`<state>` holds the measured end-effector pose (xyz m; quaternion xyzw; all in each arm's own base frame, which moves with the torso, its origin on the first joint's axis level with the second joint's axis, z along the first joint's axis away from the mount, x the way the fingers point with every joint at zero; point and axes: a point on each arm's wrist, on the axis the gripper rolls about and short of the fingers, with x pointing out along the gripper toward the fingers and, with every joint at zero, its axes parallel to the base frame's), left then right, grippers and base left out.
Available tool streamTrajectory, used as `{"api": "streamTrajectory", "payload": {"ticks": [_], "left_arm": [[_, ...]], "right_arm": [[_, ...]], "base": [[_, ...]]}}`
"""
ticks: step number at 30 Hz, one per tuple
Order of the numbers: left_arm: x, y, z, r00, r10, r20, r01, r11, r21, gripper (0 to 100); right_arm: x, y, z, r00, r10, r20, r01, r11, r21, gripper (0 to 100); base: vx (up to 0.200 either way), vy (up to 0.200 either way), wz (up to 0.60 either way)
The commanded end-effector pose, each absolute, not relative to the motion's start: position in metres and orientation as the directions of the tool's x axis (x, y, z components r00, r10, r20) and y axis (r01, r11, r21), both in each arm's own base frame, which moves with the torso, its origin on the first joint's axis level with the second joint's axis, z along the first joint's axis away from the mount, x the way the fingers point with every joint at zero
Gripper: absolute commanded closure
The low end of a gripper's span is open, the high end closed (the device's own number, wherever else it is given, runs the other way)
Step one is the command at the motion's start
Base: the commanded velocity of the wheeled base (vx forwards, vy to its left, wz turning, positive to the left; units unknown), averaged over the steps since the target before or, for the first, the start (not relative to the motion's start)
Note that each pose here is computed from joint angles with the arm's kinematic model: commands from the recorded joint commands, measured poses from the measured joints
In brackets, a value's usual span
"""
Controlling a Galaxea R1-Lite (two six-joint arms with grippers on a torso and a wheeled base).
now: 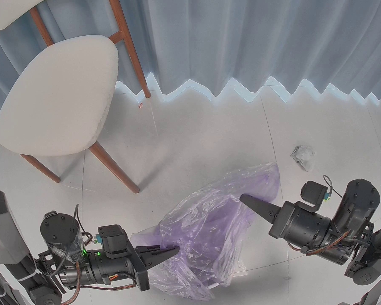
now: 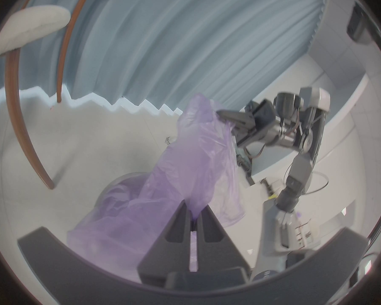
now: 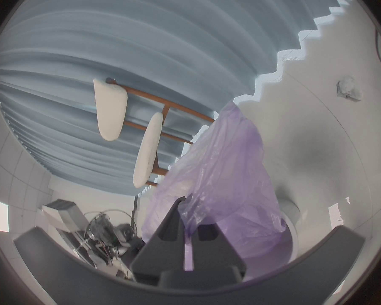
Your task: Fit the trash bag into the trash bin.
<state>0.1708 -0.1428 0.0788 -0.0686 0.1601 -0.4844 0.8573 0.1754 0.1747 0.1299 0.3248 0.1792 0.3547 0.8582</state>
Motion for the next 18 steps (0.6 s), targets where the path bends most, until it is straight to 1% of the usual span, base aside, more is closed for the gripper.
{"api": "streamTrajectory", "payload": {"ticks": [1, 4, 6, 7, 9, 10, 11, 13, 16, 18], "left_arm": [[0.168, -0.149, 0.090, 0.452, -0.879, -0.156, 0.822, 0.478, -0.311, 100], [0.169, -0.151, 0.092, 0.449, -0.882, -0.143, 0.817, 0.470, -0.334, 100], [0.170, -0.153, 0.093, 0.447, -0.884, -0.135, 0.816, 0.465, -0.342, 100], [0.171, -0.156, 0.096, 0.441, -0.890, -0.117, 0.812, 0.451, -0.371, 100], [0.171, -0.158, 0.097, 0.439, -0.892, -0.111, 0.805, 0.445, -0.392, 100], [0.170, -0.162, 0.098, 0.424, -0.899, -0.106, 0.795, 0.426, -0.433, 100], [0.170, -0.162, 0.098, 0.424, -0.899, -0.106, 0.795, 0.426, -0.433, 100], [0.167, -0.171, 0.100, 0.392, -0.915, -0.094, 0.780, 0.385, -0.494, 100], [0.168, -0.176, 0.096, 0.380, -0.919, -0.107, 0.770, 0.378, -0.514, 100], [0.174, -0.180, 0.086, 0.381, -0.914, -0.136, 0.756, 0.393, -0.523, 100]], "right_arm": [[0.169, 0.153, 0.134, 0.685, 0.720, -0.110, -0.497, 0.572, 0.653, 100], [0.170, 0.149, 0.126, 0.680, 0.710, -0.182, -0.485, 0.622, 0.614, 100], [0.170, 0.149, 0.123, 0.670, 0.714, -0.204, -0.481, 0.627, 0.613, 100], [0.168, 0.149, 0.114, 0.632, 0.733, -0.254, -0.479, 0.626, 0.616, 100], [0.168, 0.149, 0.109, 0.613, 0.741, -0.273, -0.477, 0.623, 0.620, 100], [0.172, 0.152, 0.102, 0.601, 0.741, -0.299, -0.466, 0.629, 0.622, 100], [0.172, 0.152, 0.102, 0.601, 0.741, -0.299, -0.466, 0.629, 0.622, 100], [0.175, 0.153, 0.098, 0.610, 0.734, -0.298, -0.464, 0.635, 0.617, 100], [0.176, 0.152, 0.097, 0.618, 0.730, -0.292, -0.464, 0.639, 0.614, 100], [0.179, 0.149, 0.095, 0.629, 0.718, -0.298, -0.459, 0.652, 0.603, 100]], "base": [[0.000, 0.000, 0.00], [0.000, 0.000, 0.00], [0.000, 0.000, 0.00], [0.000, 0.000, 0.00], [0.000, 0.000, 0.00], [0.000, 0.000, 0.00], [0.000, 0.000, 0.00], [0.000, 0.000, 0.00], [0.000, 0.000, 0.00], [0.000, 0.000, 0.00]]}}
